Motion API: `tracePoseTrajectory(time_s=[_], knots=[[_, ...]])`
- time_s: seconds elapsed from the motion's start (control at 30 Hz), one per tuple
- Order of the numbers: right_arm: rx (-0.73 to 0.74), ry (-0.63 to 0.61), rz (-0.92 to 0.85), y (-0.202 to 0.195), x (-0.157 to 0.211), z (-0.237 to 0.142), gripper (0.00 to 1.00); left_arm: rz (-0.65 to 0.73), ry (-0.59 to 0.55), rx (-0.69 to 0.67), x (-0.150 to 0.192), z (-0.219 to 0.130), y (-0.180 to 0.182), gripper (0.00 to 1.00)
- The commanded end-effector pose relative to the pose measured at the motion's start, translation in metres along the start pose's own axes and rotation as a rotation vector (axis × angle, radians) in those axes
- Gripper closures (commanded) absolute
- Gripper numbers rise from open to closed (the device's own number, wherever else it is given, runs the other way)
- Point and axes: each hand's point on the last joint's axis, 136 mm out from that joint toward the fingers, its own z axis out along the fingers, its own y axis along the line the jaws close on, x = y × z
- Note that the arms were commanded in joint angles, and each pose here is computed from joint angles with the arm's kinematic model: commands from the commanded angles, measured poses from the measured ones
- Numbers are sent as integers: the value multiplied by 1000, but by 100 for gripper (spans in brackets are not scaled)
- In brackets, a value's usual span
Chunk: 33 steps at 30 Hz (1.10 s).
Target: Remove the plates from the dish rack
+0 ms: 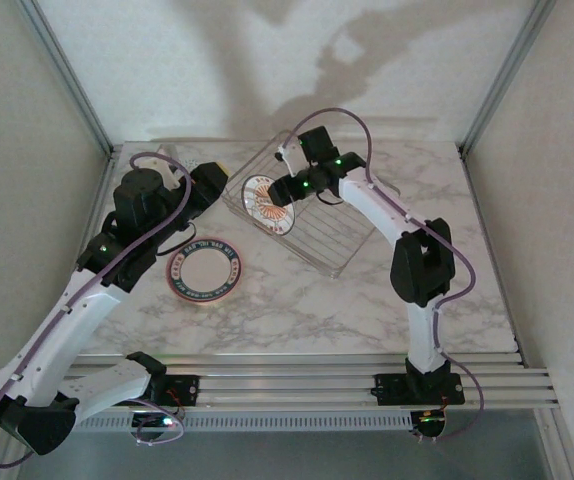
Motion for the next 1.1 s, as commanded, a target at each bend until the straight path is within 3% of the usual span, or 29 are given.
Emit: tracePoseTrajectory(time_s=[0.0,0.5,0.77,1.07], knots=[[2,23,-26,-3,0,5,31,24,-23,9,-5,-10,-7,49],[1,54,-49,3,4,29,52,20,-21,-30,-4,-23,-1,49],[34,39,-93,8,-5,21,71,9,-19,-26,-3,-21,0,49],[169,-4,-173,17,-25,-4,87,1,-18,-21,-1,-20,2,49]])
